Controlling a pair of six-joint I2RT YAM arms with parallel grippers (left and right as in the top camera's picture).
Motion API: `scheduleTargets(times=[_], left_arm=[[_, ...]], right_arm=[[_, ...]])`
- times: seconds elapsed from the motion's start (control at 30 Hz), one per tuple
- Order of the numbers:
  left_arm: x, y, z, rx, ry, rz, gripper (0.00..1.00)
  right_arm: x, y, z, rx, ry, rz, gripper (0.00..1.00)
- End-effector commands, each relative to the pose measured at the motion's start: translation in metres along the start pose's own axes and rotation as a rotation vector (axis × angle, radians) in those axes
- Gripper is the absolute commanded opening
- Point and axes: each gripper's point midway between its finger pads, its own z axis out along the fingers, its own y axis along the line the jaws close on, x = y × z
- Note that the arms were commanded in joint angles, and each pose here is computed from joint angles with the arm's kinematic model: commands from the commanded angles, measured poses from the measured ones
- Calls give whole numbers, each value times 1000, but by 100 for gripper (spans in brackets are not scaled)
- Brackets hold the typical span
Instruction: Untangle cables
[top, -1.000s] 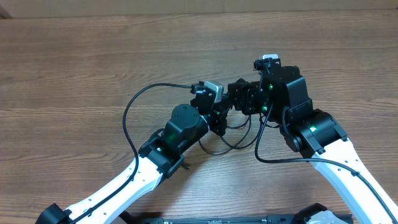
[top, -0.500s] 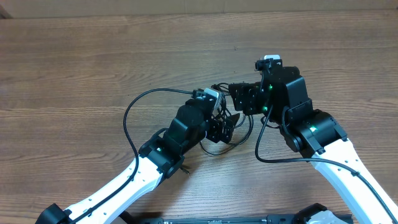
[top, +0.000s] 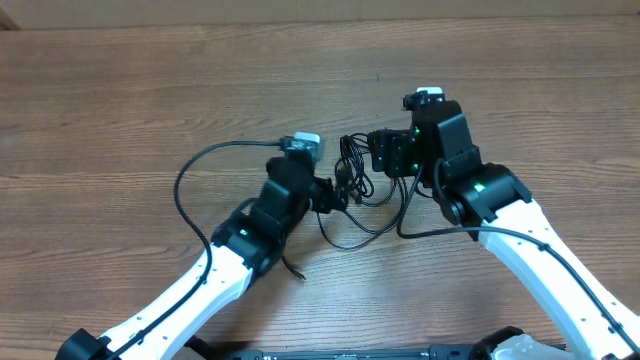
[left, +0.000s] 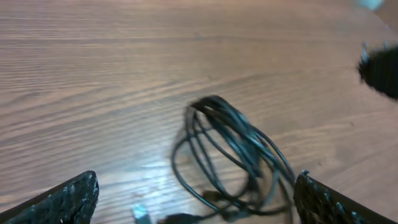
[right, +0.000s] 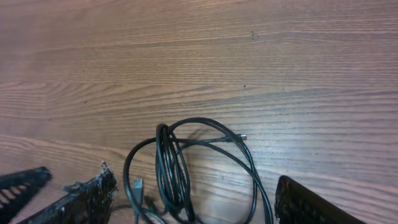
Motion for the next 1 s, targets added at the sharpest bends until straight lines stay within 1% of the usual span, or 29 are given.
scheduleTargets(times=[0.0, 0.13, 0.33, 0.5, 0.6, 0.73, 0.97], left_arm=[[-8, 22, 2, -34, -6, -62, 100], [-13, 39, 2, -70, -17, -84, 100], [-14, 48, 1, -98, -18, -94, 100], [-12, 50, 1, -105, -7, -93, 100], [-8, 51, 1, -110, 6, -93, 100], [-5, 52, 1, -115, 20, -92, 100], [-3, 53, 1, -118, 26, -92, 100]], right_arm=[[-17, 2, 6, 5, -42, 1, 83], [-14, 2, 21, 9, -30, 0, 83], [-3, -2, 44, 26, 13, -3, 77], [0, -2, 48, 25, 27, -3, 77], [3, 5, 48, -13, 40, -4, 77], [8, 17, 48, -88, 69, -78, 76], [15, 16, 53, -89, 92, -164, 76]])
